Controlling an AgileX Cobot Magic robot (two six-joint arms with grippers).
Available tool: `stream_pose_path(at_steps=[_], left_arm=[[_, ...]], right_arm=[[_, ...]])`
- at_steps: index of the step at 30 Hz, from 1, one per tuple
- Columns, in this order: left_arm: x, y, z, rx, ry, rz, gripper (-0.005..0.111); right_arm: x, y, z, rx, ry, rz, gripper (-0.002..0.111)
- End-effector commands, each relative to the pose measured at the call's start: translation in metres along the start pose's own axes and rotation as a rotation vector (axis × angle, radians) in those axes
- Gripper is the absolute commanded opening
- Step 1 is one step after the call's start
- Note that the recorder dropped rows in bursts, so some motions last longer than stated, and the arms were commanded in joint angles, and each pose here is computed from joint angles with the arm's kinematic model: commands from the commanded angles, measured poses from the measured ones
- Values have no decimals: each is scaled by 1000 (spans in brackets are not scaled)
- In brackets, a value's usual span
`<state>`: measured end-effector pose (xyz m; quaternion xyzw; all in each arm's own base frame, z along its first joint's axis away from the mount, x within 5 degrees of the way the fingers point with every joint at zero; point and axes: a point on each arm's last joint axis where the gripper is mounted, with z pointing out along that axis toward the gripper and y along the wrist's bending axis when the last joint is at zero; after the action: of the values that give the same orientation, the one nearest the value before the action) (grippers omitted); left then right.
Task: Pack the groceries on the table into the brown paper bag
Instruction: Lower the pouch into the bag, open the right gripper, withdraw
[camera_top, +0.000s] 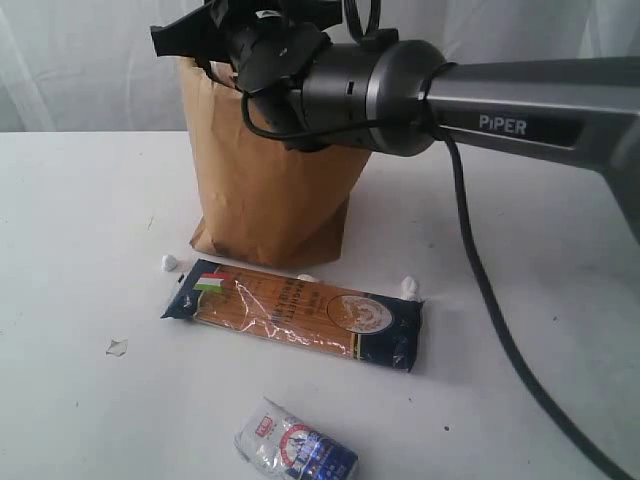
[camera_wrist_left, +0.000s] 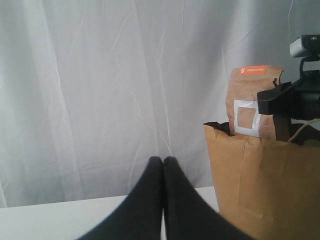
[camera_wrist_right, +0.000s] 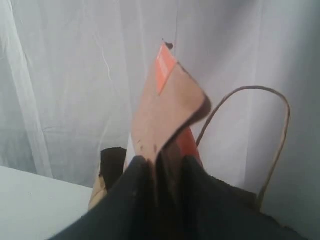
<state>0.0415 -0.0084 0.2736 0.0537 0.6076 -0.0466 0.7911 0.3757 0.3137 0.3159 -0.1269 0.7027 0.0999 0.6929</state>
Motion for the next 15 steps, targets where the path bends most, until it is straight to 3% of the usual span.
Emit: stream_pose_path(at_steps=[1, 6, 11, 15], left_arm=[[2, -1, -1, 12, -1, 15, 0], [2, -1, -1, 12, -1, 15, 0], [2, -1, -1, 12, -1, 15, 0], [2, -1, -1, 12, -1, 15, 0]], right_arm=[[-6, -1, -1, 10, -21, 5, 0], [-6, -1, -1, 10, -21, 5, 3], [-6, -1, -1, 10, -21, 5, 21], [-6, -1, -1, 10, -21, 5, 28]])
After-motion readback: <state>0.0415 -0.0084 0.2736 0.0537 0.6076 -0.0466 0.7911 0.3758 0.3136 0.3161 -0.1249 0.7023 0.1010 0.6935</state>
